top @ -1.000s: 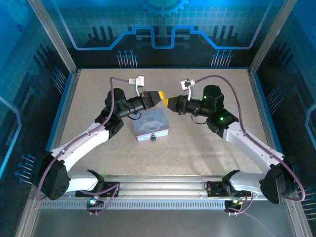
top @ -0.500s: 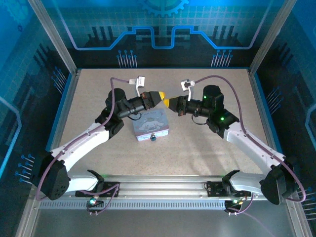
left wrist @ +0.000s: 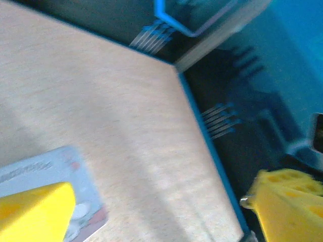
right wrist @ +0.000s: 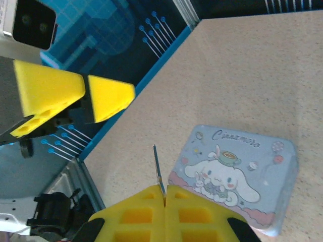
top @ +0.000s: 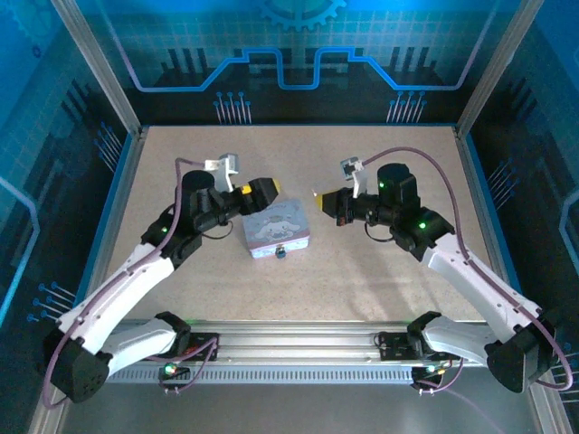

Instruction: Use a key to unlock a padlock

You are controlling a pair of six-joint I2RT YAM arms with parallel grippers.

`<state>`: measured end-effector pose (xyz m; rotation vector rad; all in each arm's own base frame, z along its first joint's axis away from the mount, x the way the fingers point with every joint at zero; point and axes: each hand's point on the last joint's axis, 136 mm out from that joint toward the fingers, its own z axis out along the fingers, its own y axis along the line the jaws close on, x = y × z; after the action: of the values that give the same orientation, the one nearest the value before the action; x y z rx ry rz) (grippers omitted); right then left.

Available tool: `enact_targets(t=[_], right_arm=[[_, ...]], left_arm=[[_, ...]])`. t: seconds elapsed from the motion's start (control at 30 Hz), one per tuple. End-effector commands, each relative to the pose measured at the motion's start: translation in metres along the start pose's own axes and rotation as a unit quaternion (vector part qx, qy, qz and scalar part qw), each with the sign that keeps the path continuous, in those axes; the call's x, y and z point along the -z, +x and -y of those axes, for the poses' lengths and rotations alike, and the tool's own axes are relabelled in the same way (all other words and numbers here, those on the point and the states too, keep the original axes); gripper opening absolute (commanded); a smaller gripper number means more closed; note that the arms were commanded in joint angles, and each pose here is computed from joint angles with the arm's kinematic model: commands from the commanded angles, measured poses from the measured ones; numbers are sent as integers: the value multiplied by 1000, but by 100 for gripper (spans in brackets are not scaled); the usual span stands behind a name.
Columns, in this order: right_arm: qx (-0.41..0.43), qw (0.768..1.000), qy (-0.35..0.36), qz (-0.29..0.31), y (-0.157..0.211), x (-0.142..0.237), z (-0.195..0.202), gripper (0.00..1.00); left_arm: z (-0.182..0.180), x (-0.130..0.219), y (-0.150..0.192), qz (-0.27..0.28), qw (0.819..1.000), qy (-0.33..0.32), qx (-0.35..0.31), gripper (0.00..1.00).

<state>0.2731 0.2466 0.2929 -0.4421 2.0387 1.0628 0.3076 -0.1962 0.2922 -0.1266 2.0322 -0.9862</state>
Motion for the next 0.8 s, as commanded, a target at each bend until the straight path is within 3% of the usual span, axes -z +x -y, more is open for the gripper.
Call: enact_targets(t=[0.0,0.2,0.4,0.63,0.77], right_arm=[[16,999,43,-5,-1,9,12,0],[13,999,50,-19,3,5,17,0],[7,998,51,-21,6,3,19,0],[3,998,51,-23,8,3,19,0],[2,999,49,-21,8,5,18,0]], left_arm=[[-81,23,36,-37,984,-177,-2,99],[-130,19,66,-73,970,-224,58,99],[-142,-17,76,-105,976,-157,106,99],[-150,-55,76,-127,978,-130,103,94],[-163,-65,78,-136,975,-151,94,90]])
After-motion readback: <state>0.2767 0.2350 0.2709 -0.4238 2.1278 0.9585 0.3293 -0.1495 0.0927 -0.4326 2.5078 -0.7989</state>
